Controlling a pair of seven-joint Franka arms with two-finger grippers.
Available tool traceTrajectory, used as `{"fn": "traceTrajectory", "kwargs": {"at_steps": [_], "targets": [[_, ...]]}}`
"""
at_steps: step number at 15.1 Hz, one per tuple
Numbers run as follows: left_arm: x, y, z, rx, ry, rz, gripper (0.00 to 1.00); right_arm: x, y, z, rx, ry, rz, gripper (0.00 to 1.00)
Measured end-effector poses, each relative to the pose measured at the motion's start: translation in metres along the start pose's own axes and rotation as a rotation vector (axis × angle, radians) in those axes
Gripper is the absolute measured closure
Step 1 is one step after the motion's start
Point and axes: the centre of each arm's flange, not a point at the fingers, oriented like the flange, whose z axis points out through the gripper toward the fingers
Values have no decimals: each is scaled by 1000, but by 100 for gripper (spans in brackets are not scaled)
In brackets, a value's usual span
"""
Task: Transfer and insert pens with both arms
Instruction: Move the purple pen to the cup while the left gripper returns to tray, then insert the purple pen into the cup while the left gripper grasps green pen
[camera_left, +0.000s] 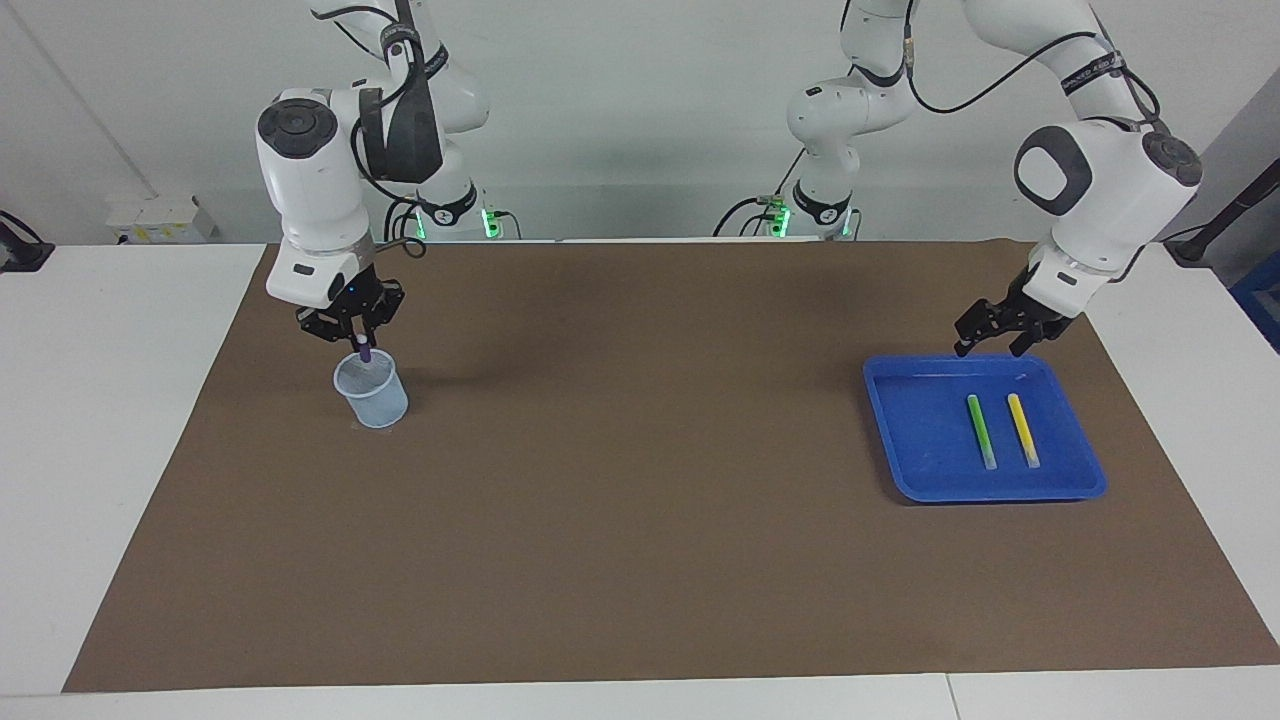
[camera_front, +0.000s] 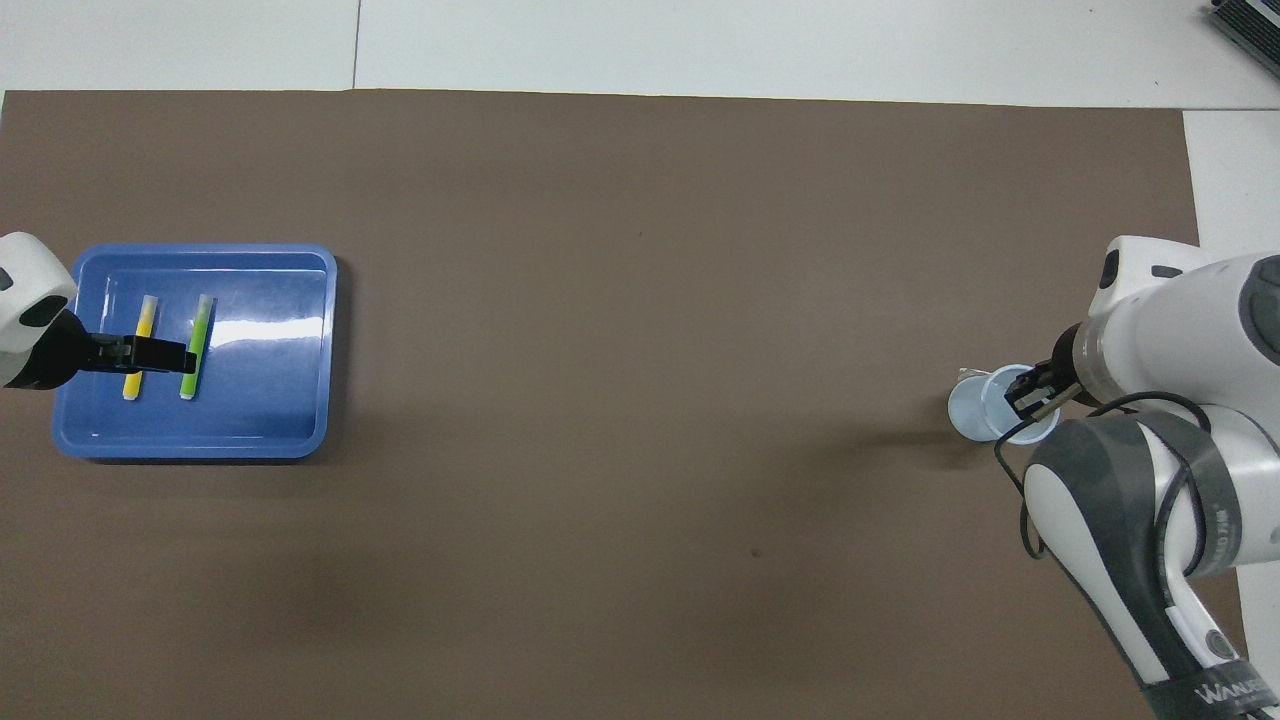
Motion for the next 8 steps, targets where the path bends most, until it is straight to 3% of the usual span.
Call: {"fn": "traceTrajectory", "kwargs": {"at_steps": [6, 8], "targets": [[11, 2, 7, 39, 47, 76, 0, -3, 1, 11, 7, 20, 12, 78], [14, 0, 16, 60, 39, 100, 0, -3, 1, 10, 11, 23, 15, 61]]}}
